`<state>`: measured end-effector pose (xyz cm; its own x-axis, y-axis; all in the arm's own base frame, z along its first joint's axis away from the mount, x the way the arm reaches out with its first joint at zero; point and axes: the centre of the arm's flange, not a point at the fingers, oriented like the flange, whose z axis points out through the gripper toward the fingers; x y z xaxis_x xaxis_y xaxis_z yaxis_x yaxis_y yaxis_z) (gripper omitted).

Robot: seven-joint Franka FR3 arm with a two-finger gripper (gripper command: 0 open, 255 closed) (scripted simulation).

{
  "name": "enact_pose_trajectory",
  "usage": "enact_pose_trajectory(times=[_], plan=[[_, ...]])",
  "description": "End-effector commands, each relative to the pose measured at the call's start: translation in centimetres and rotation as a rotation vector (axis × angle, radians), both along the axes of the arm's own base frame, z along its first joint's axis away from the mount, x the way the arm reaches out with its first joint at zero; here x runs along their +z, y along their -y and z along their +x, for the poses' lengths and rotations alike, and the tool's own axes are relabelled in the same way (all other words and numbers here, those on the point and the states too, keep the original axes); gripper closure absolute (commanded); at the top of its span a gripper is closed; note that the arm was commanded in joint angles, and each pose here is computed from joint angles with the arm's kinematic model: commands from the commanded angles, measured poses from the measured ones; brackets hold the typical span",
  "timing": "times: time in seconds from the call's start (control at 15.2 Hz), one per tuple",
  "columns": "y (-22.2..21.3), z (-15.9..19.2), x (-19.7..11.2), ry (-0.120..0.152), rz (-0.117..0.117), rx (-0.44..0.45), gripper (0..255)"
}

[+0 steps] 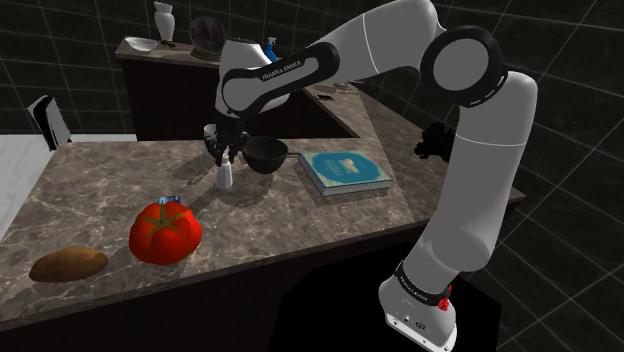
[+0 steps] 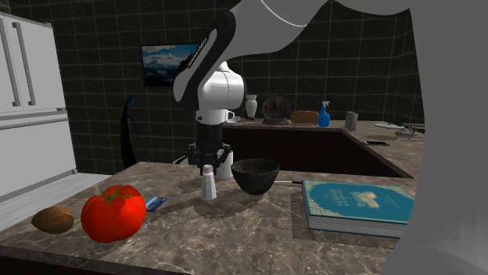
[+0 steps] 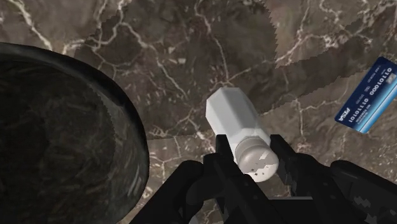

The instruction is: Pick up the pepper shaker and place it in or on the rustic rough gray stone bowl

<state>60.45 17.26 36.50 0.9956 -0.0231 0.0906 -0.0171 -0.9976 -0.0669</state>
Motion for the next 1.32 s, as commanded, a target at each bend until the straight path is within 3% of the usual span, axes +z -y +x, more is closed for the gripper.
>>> enact_pose_trajectory(times=[0.0, 1.25], plan=[[0.0, 0.0, 0.5, -0.001, 0.000, 0.000, 255], [0.0, 0.0, 10.5, -0.001, 0.000, 0.000, 255]])
